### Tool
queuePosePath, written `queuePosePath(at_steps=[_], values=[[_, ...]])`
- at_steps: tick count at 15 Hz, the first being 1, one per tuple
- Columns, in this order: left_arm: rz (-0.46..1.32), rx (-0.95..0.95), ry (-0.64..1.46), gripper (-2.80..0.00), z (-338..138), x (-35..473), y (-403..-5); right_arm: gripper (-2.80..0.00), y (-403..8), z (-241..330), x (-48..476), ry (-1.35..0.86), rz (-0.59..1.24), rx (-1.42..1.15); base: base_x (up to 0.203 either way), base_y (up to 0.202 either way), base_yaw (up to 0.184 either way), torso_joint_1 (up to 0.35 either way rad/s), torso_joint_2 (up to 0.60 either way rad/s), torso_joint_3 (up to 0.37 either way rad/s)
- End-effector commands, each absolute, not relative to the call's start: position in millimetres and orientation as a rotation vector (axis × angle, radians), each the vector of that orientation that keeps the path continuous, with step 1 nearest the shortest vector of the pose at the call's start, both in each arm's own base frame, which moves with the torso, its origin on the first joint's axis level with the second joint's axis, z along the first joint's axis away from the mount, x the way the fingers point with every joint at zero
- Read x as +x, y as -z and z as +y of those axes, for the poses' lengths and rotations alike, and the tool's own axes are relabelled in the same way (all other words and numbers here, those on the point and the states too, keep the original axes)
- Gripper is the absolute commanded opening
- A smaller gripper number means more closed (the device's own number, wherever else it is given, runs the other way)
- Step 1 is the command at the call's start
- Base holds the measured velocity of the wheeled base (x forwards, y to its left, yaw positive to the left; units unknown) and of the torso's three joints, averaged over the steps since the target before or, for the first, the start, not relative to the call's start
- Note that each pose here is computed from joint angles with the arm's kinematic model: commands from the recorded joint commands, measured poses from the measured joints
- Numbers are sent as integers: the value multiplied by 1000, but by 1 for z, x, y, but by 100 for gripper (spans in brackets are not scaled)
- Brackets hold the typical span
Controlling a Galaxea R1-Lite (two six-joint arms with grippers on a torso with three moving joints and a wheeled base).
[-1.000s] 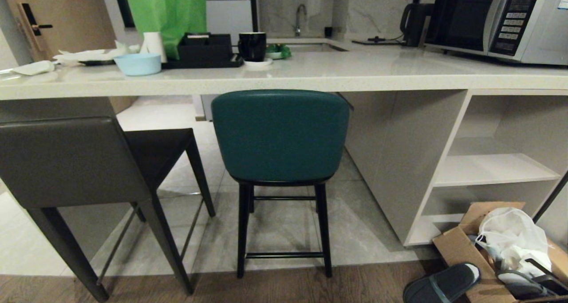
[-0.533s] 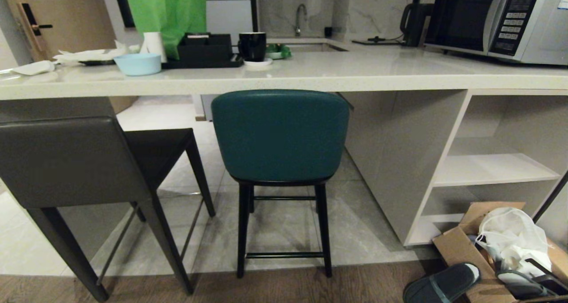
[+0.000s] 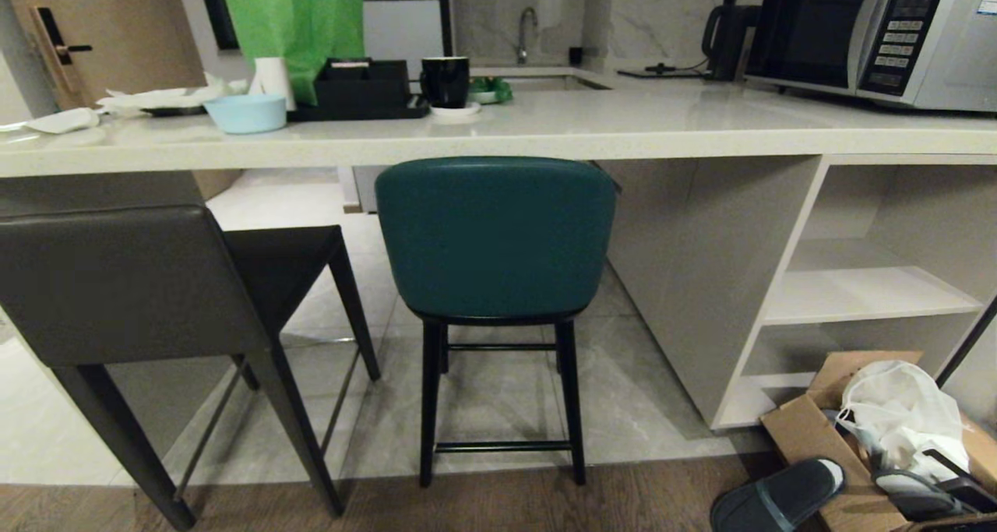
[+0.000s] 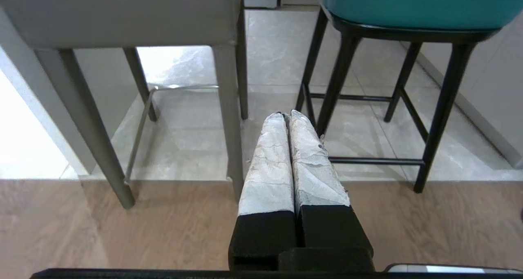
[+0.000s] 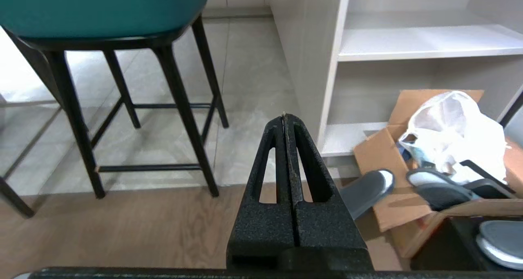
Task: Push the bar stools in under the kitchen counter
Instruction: Pull the gray chair out from under the dining table
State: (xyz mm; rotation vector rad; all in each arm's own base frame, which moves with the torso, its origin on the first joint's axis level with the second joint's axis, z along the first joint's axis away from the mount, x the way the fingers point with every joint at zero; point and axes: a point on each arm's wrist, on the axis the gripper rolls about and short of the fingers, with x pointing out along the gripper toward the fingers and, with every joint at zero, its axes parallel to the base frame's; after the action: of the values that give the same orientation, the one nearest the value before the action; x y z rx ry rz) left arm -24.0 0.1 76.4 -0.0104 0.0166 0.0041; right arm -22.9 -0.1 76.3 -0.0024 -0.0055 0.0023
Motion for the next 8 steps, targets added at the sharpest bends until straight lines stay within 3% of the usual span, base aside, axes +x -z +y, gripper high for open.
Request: queuePosePath(at_steps=[1,8], values=[[18,-11,-5,-280,0,-24,-76,-280,-77,0,-23,-3,-5,-3,-2,150,3,1,0,6],[18,-11,-5,-280,0,-24,-76,-280,-76,0,-23,-2,-5,-3,0,196,-2,3,3,4]])
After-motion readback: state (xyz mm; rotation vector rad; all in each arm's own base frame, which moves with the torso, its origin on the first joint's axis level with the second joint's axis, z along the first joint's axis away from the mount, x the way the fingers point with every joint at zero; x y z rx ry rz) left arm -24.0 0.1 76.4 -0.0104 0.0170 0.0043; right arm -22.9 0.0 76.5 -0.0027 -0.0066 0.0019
